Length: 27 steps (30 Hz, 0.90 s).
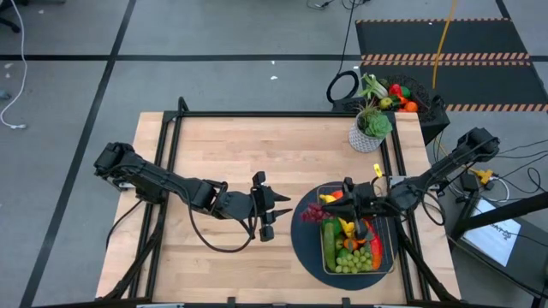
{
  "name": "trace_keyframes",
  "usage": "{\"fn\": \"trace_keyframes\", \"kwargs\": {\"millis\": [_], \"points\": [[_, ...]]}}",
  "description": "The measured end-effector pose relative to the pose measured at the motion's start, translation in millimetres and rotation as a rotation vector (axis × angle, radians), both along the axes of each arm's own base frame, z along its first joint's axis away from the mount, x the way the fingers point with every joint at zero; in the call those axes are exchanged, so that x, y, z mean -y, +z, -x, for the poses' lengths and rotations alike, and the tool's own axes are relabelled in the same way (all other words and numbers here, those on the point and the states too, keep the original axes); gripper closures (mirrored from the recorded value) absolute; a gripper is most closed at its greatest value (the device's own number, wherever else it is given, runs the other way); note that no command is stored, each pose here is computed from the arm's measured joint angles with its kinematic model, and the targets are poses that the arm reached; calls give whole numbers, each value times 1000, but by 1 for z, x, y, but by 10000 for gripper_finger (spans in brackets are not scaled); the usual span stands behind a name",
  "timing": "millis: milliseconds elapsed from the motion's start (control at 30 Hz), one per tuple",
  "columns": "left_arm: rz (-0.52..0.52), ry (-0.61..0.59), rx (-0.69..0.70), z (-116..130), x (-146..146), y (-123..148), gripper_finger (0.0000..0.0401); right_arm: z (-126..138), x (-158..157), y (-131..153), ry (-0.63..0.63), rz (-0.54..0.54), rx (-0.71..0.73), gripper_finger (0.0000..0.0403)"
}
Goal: Build produce basket
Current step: Put the red grapes into the wire basket
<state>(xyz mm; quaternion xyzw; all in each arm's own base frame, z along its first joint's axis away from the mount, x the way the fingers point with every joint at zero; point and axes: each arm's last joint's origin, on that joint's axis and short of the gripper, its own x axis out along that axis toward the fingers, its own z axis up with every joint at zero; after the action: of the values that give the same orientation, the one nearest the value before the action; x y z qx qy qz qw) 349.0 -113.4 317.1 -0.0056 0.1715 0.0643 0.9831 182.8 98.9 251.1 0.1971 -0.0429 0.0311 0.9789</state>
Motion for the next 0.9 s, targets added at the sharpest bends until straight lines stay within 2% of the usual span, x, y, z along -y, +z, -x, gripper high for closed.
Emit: {"fn": "trace_keyframes", "kwargs": {"millis": [100, 267, 400, 500, 600, 767, 900], "points": [[4, 2, 1, 0, 0, 0, 265, 5, 3, -8, 14, -71, 51, 390], [8, 3, 0, 0, 0, 0, 265, 12, 7, -17, 34, -121, 97, 390], [7, 3, -1, 0, 0, 0, 265, 13, 7, -20, 35, -122, 100, 390], [8, 3, -1, 0, 0, 0, 265, 13, 5, -16, 84, -112, 86, 390], [8, 2, -2, 0, 0, 0, 265, 13, -3, -5, 120, -84, -22, 391], [8, 3, -1, 0, 0, 0, 265, 17, -21, 33, 178, -68, -268, 397], [-1, 0, -3, 0, 0, 0, 265, 27, -31, 64, 223, -69, -309, 397]]}}
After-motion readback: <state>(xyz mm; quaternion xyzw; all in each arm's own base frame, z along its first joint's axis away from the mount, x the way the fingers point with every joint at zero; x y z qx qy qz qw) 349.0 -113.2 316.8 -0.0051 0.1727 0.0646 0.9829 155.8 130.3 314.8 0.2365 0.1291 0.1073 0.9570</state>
